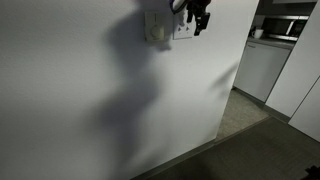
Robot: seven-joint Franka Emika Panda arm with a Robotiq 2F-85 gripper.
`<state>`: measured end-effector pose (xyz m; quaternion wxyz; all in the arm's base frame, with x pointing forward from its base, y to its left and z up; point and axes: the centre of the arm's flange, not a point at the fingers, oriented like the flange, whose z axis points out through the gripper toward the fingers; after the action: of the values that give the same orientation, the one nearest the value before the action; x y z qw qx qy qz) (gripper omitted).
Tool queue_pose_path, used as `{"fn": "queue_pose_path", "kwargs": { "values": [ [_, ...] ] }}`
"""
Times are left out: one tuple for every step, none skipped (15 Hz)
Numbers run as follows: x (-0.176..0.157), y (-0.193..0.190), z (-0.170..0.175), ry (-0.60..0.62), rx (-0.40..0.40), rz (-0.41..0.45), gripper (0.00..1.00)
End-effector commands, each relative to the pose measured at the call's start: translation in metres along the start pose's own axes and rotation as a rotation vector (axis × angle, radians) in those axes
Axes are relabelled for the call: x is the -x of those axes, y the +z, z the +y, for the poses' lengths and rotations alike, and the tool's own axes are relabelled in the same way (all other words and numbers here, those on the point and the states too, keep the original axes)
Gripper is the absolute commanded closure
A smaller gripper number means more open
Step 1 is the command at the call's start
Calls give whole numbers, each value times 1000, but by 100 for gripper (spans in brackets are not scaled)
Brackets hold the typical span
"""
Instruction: Turn off the right light switch and then the left light switch, turn the right light switch back on
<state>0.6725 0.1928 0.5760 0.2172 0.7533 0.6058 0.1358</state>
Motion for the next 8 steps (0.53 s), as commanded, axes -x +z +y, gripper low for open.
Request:
{"fn": "queue_pose_path", "kwargs": {
  "values": [
    [-1,0,-2,-12,10,9,0],
    [-2,1,-3,-14,12,12,0],
    [-3,1,-3,-13,11,12,0],
    [-3,1,-3,-13,11,13,0],
    [-3,2,-3,-13,11,13,0],
    [-3,1,-3,-13,11,13,0],
    [-3,1,-3,-13,12,13,0],
    [-3,1,-3,-13,12,13,0]
  ]
}}
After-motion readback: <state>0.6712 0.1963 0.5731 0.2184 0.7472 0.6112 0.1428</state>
